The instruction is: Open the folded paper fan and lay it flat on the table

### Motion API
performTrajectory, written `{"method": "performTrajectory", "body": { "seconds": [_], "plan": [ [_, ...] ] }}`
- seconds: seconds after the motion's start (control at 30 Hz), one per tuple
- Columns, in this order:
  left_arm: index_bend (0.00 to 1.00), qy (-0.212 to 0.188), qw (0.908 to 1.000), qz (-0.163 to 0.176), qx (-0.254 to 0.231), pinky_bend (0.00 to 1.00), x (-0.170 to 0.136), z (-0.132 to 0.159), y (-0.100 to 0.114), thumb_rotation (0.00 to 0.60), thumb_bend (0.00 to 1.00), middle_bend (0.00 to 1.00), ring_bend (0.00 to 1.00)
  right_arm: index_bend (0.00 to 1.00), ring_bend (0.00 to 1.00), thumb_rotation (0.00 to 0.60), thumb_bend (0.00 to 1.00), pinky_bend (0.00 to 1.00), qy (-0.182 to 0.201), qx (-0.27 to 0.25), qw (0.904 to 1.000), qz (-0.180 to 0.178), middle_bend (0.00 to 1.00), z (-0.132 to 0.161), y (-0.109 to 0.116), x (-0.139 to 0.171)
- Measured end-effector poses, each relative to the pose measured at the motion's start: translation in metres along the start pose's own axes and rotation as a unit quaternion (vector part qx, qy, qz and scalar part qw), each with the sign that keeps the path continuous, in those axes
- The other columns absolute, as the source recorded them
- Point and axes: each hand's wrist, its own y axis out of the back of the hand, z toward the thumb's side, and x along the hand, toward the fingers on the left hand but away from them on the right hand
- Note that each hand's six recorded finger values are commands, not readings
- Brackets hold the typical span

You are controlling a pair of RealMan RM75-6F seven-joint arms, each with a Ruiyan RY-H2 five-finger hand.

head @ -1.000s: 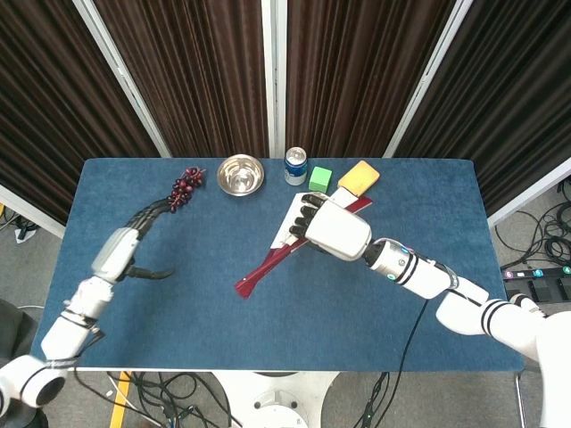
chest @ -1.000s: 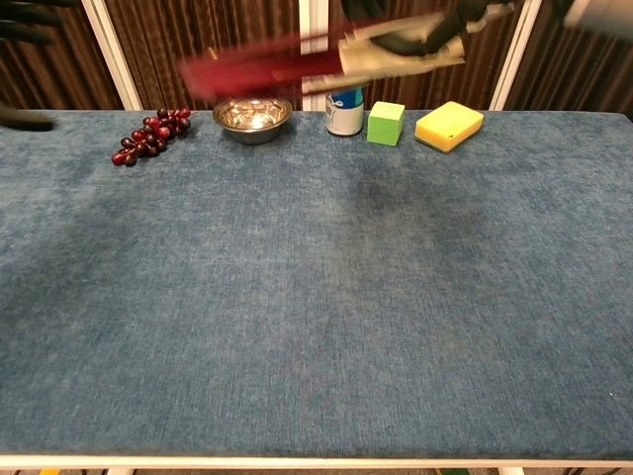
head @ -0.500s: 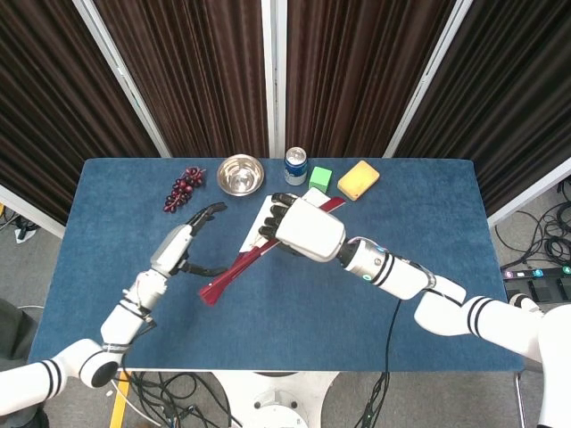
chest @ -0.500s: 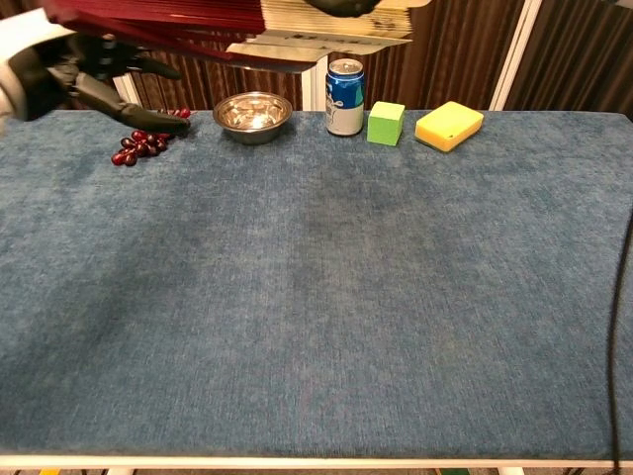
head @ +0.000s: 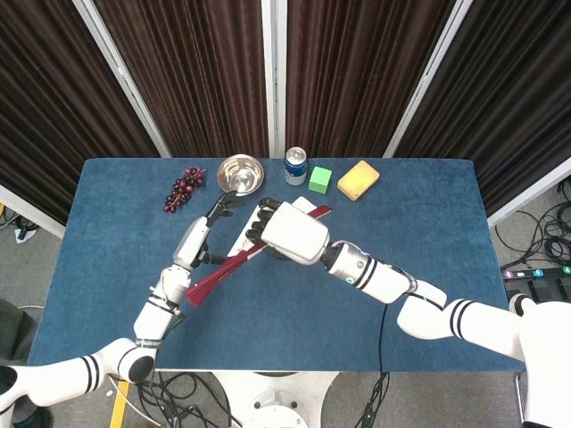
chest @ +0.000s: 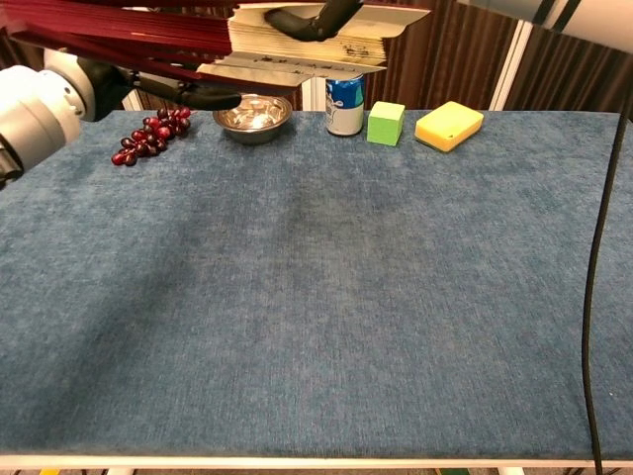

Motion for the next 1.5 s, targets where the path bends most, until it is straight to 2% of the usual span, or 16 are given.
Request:
{"method": "performTrajectory", "body": {
  "seconds": [0.2, 0.47, 0.77, 0.93, 1.13, 1.27, 1.5],
  "plan": [
    [0.49, 0.007, 0.9998, 0.013, -0.016, 0.27, 0.006, -0.002, -0.007, 0.6, 0.17, 0.41, 0.25, 0.8, 0.47, 0.6, 0.95, 0.31, -0.006, -0.008, 1.0, -0.001, 0.63, 0.0, -0.002, -0.003],
    [0.63, 0.026, 0.9984, 0.032, -0.039, 0.35, 0.011, -0.011, -0.01, 0.6, 0.25, 0.56, 0.39, 0.8, 0.47, 0.6, 0.95, 0.31, -0.007, -0.014, 0.9999, -0.003, 0.63, 0.0, -0.003, -0.004],
    [0.8, 0.028, 0.9973, 0.052, -0.045, 0.43, 0.011, -0.015, -0.01, 0.6, 0.35, 0.71, 0.52, 0.8, 0.47, 0.6, 0.95, 0.31, -0.009, -0.02, 0.9997, -0.004, 0.63, 0.001, -0.005, -0.006],
    [0.85, 0.031, 0.9973, 0.052, -0.042, 0.44, 0.009, -0.019, -0.011, 0.6, 0.39, 0.76, 0.56, 0.8, 0.48, 0.6, 0.95, 0.31, -0.014, -0.017, 0.9998, -0.004, 0.63, -0.002, -0.005, -0.005],
    [0.85, 0.037, 0.998, 0.051, -0.007, 0.45, 0.006, -0.025, -0.006, 0.6, 0.39, 0.76, 0.57, 0.8, 0.48, 0.6, 0.95, 0.31, -0.014, -0.007, 0.9999, -0.005, 0.63, -0.005, -0.003, -0.002],
    [0.85, 0.044, 0.9969, 0.055, 0.033, 0.45, 0.004, -0.031, 0.002, 0.6, 0.39, 0.76, 0.57, 0.8, 0.48, 0.6, 0.95, 0.31, -0.015, 0.003, 0.9999, -0.008, 0.63, -0.007, 0.0, 0.003],
    [0.84, 0.066, 0.9874, 0.066, 0.127, 0.46, -0.004, -0.043, 0.027, 0.6, 0.39, 0.75, 0.57, 0.79, 0.49, 0.6, 0.96, 0.31, -0.021, 0.036, 0.999, -0.013, 0.63, -0.016, 0.011, 0.022]
  ]
}}
